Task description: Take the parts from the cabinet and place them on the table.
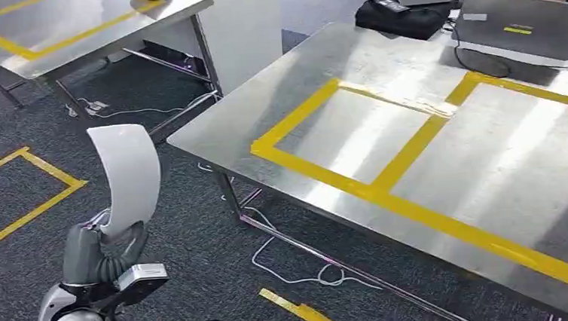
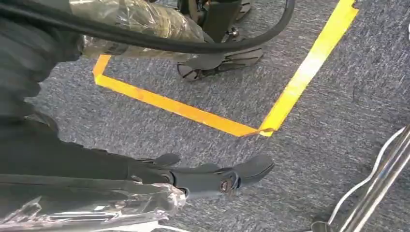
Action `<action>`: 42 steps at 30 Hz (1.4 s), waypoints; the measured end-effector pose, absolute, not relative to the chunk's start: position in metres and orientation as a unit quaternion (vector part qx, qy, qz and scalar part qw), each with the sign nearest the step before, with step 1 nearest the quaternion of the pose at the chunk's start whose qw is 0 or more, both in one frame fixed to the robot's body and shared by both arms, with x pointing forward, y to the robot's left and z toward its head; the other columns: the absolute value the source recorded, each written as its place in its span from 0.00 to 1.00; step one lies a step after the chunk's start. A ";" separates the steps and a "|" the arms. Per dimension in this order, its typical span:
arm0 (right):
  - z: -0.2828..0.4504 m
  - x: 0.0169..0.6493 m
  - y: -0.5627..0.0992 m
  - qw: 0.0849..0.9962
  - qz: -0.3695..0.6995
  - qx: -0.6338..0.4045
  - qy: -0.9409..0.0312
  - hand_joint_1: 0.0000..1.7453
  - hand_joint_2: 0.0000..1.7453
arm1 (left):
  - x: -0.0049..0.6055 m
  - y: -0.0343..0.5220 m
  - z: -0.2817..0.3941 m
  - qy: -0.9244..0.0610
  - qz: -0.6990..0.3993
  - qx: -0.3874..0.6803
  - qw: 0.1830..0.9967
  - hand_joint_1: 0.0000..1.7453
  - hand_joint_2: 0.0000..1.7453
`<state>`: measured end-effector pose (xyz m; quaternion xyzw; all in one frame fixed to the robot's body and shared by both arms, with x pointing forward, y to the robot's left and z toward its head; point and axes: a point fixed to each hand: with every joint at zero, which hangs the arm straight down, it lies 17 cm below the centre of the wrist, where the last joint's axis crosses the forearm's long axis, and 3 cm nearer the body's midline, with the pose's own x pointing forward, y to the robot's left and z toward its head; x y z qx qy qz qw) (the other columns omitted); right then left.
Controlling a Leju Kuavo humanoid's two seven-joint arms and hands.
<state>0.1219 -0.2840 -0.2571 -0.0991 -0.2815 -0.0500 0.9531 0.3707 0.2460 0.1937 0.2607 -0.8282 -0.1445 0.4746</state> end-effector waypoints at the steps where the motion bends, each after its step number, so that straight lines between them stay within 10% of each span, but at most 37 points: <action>1: -0.257 0.122 -0.284 0.953 -0.050 -0.099 -0.281 0.00 1.00 | 0.370 0.248 0.194 -0.828 -0.144 0.262 0.474 1.00 1.00; 42: -0.258 0.121 -0.283 0.955 -0.039 -0.091 -0.280 0.00 1.00 | 0.381 0.247 0.200 -0.829 -0.162 0.261 0.467 1.00 1.00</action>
